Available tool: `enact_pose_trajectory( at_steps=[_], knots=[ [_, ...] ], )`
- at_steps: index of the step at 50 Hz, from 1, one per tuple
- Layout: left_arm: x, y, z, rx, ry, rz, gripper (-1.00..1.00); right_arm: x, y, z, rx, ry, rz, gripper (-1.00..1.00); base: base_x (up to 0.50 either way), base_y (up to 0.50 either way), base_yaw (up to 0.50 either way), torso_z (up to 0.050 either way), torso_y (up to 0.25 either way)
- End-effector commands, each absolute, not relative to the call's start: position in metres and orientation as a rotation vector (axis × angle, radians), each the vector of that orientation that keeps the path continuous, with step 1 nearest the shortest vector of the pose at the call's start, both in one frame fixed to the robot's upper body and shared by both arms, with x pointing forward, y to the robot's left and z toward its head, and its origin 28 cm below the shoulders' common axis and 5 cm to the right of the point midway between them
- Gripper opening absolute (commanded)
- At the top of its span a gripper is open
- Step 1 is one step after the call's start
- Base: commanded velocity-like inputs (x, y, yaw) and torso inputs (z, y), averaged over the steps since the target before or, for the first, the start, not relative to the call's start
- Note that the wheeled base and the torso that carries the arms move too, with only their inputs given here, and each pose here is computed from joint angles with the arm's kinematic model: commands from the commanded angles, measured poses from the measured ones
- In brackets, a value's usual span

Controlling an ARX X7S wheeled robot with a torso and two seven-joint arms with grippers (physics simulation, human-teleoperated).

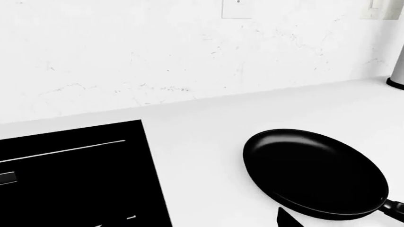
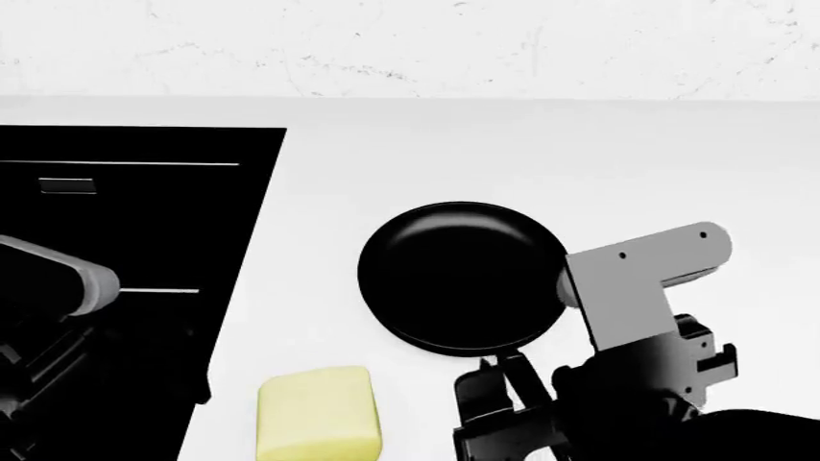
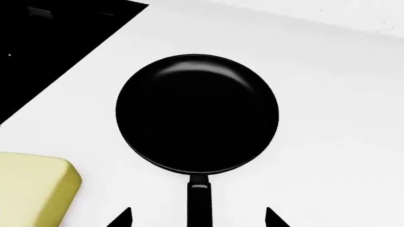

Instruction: Pick the pan and sponge and place them into the sink. Then turn on the water.

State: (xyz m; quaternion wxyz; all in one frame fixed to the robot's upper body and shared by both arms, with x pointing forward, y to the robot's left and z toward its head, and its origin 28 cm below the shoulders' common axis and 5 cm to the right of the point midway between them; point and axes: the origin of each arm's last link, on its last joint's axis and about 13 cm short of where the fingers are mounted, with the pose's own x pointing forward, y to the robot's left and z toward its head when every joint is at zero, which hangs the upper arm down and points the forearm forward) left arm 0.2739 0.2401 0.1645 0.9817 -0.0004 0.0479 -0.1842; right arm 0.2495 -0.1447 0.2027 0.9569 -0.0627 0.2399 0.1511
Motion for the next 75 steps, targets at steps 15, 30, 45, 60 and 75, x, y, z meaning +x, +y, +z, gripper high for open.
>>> enact_pose_trajectory(
  at_steps=[15,30,45,60,75],
  knots=[
    [0.270,0.246,0.163,-0.003,0.104,-0.366,1.00,0.302,-0.149,0.207,-0.089,0.710,0.362,1.00,0.00,0.00,0.00,0.000,0.000],
    [0.271,0.245,0.158,-0.013,0.112,-0.363,1.00,0.310,-0.144,0.194,-0.094,0.772,0.384,1.00,0.00,0.00,0.00,0.000,0.000],
    [0.269,0.249,0.158,-0.011,0.119,-0.370,1.00,0.312,-0.146,0.179,-0.094,0.816,0.386,1.00,0.00,0.00,0.00,0.000,0.000],
    [0.271,0.244,0.157,-0.009,0.123,-0.377,1.00,0.313,-0.146,0.183,-0.129,0.753,0.373,-1.00,0.00,0.00,0.00,0.000,0.000],
    [0.268,0.247,0.160,-0.001,0.122,-0.392,1.00,0.311,-0.155,0.201,-0.160,0.650,0.324,-1.00,0.00,0.00,0.00,0.000,0.000]
  ],
)
